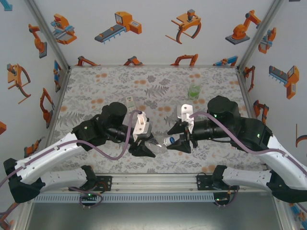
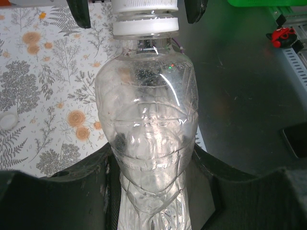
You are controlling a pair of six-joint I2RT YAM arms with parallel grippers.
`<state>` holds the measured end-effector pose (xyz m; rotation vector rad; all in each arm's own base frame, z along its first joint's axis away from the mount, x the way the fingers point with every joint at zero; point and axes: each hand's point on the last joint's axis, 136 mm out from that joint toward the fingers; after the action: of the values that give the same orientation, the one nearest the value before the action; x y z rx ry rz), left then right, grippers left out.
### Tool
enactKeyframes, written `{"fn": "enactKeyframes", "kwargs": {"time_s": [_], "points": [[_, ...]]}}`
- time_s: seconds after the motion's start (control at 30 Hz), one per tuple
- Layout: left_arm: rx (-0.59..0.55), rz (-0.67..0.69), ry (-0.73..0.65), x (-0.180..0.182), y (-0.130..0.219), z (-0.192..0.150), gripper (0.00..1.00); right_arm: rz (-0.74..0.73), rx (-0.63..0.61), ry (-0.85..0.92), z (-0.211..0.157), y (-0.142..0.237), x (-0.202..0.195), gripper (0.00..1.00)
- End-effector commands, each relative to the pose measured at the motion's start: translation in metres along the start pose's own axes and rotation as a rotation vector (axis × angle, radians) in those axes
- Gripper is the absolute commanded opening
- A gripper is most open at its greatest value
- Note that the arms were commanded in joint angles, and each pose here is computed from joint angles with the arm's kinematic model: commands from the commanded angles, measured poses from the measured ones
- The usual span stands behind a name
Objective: Screw on the bottle caps
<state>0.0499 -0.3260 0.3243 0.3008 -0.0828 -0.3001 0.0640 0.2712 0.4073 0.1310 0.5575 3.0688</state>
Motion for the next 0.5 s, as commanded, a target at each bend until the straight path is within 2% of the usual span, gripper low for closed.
{"fn": "enactKeyframes", "kwargs": {"time_s": [0.0,0.47], "points": [[-0.028,-0.004,-0.041,-0.006,0.005,0.008,0.01,0.011,-0.017,0.021,0.008,0.002,0.003,0.51],[-0.028,-0.004,-0.027,-0.011,0.007,0.001,0.0,0.01,-0.041,0.023,0.009,0.015,0.01,0.51]]}}
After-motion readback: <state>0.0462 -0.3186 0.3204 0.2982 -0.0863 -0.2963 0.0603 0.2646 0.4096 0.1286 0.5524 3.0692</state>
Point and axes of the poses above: each hand's point on the last joint's axis, 136 mm out from that joint toward the fingers, its own y axis back along the fingers, its own x axis along the line the jaws close on, z = x × y, and after that the axes turned 5 degrees about -y, right-handed
